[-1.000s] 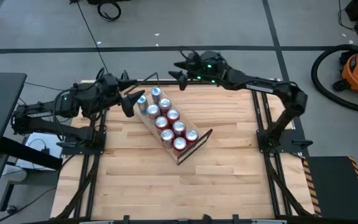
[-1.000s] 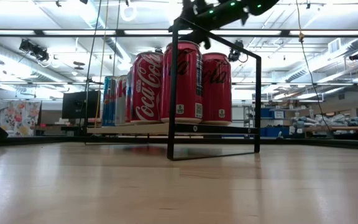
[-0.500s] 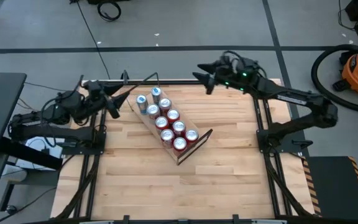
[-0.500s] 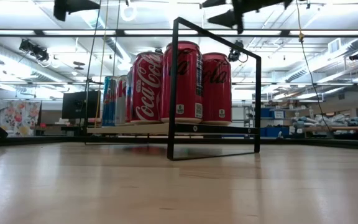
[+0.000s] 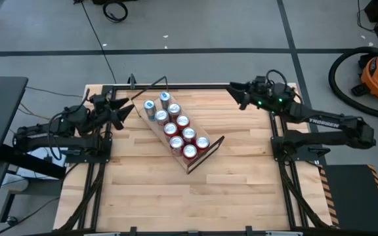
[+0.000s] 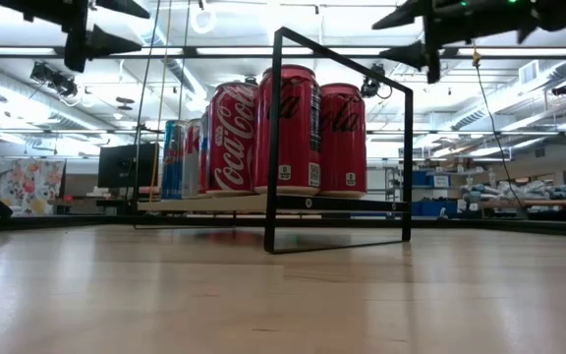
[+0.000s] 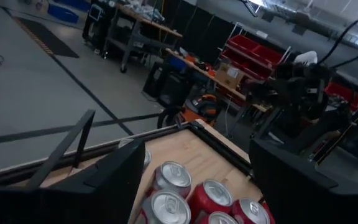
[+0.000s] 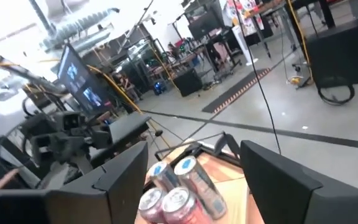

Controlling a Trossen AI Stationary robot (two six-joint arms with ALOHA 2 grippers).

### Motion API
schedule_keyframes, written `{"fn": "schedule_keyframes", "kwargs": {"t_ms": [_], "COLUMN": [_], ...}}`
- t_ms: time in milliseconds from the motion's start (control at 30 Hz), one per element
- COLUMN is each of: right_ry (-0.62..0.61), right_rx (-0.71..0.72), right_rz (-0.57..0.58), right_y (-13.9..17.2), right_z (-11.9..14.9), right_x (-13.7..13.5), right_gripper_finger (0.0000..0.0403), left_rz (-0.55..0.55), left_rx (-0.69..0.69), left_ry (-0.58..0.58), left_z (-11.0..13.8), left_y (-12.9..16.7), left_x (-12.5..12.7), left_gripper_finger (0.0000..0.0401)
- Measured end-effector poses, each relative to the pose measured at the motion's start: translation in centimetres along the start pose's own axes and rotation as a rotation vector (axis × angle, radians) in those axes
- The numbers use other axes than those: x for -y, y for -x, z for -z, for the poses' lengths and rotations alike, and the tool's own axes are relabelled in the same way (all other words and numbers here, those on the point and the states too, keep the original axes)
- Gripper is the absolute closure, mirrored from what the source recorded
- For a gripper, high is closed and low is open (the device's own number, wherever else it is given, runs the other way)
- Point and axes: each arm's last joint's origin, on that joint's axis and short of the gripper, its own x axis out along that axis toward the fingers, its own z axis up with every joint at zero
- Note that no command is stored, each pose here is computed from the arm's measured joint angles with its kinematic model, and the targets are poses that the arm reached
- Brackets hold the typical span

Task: Place canned beverage on shelf
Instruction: Return to Home Position

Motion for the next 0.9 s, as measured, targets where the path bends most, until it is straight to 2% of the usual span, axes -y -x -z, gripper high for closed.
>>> {"fn": "schedule_keyframes", "kwargs": {"t_ms": [367,567,767,900], "right_ry": [-0.102,-0.18,-0.275,-0.312], "right_rx": [0.103,0.119,0.227,0.26], "right_rz": [0.027,0.015,-0.068,-0.085], "right_y": [4.7,6.0,7.0,7.7], "right_z": [1.8,3.9,5.6,6.9], "right_x": [1.7,3.0,4.1,5.0], "right_gripper_finger": [0.015,0.015,0.015,0.015], "left_rz": [0.033,0.026,0.015,-0.002], "left_rx": [0.105,0.088,0.067,0.04], "left_ry": [0.121,0.2,0.248,0.288], "left_z": [0.4,2.8,4.7,5.9], "left_y": [2.5,2.4,1.7,1.3], "left_x": [-1.9,-3.0,-3.6,-4.0], "left_gripper_finger": [0.0104,0.0104,0.0104,0.0104]}}
